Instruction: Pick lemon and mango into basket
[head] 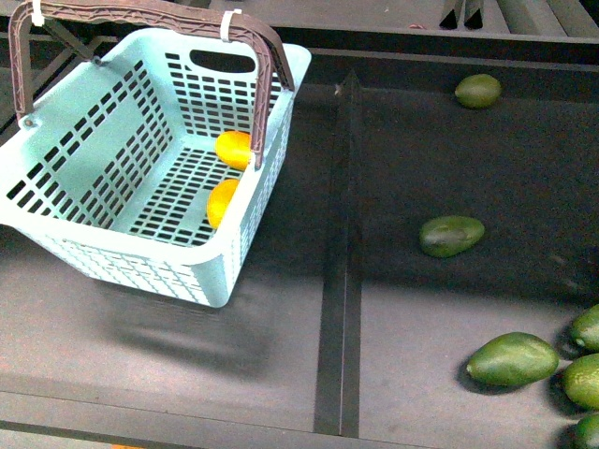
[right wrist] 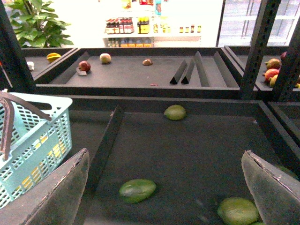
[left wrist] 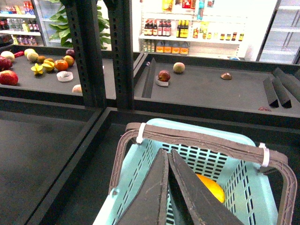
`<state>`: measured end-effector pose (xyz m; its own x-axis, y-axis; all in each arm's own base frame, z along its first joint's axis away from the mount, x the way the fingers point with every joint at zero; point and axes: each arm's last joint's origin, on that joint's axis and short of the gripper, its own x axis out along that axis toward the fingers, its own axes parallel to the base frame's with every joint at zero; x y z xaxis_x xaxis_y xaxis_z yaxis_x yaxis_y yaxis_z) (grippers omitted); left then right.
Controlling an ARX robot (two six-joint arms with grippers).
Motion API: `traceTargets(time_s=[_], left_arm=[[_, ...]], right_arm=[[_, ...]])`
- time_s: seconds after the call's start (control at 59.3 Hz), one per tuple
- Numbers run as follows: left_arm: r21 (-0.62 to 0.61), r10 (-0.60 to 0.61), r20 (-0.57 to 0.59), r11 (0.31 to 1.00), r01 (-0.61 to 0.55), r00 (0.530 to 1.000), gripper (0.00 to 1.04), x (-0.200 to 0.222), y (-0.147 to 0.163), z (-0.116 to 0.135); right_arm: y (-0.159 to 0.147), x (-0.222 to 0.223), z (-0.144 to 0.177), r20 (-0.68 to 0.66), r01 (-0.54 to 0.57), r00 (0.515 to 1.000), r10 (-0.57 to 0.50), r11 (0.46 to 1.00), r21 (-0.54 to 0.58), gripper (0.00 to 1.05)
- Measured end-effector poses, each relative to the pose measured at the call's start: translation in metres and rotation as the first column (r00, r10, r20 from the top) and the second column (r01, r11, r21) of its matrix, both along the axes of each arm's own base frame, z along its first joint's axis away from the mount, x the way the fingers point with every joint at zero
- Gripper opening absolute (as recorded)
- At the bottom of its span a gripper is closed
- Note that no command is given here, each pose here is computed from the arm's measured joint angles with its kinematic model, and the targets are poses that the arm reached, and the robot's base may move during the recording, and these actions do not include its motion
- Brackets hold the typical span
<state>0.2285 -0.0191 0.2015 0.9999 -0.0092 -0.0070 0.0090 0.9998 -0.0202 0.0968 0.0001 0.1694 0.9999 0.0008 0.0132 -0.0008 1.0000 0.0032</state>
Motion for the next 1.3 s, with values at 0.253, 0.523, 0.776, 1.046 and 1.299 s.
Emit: traceTargets(time_s=[0.253, 0.523, 0.776, 1.046, 1.299], left_arm=[[0.007, 0.009, 0.001, 1.0, -0.009, 1.0, 0.04, -0.043, 0.018, -0.017], [0.009, 0.005, -0.001, 1.0, -0.005, 1.0, 0.04, -0.07, 0.018, -0.026], [0.009, 0.005, 0.0, 1.0, -0.005, 1.0, 0.04, -0.088, 0.019, -0.036], [0.009, 0.006, 0.018, 1.0, -0.006, 1.0, 0.04, -0.101, 0.019, -0.031], [0.009, 0.006, 0.023, 1.0, -0.006, 1.0, 0.04, -0.111, 0.019, -0.03]], right_arm=[[0.0, 0.0, 0.0, 0.0, 0.0, 1.0, 0.0, 1.0, 0.0, 0.96], [0.0, 0.0, 0.0, 0.0, 0.0, 1.0, 0.0, 1.0, 0.0, 0.96], [0.0, 0.0, 0.0, 0.0, 0.0, 1.0, 0.0, 1.0, 0.0, 0.96], [0.0, 0.0, 0.0, 0.0, 0.0, 1.0, 0.0, 1.0, 0.0, 0.96], [0.0, 0.0, 0.0, 0.0, 0.0, 1.0, 0.0, 1.0, 0.0, 0.96]])
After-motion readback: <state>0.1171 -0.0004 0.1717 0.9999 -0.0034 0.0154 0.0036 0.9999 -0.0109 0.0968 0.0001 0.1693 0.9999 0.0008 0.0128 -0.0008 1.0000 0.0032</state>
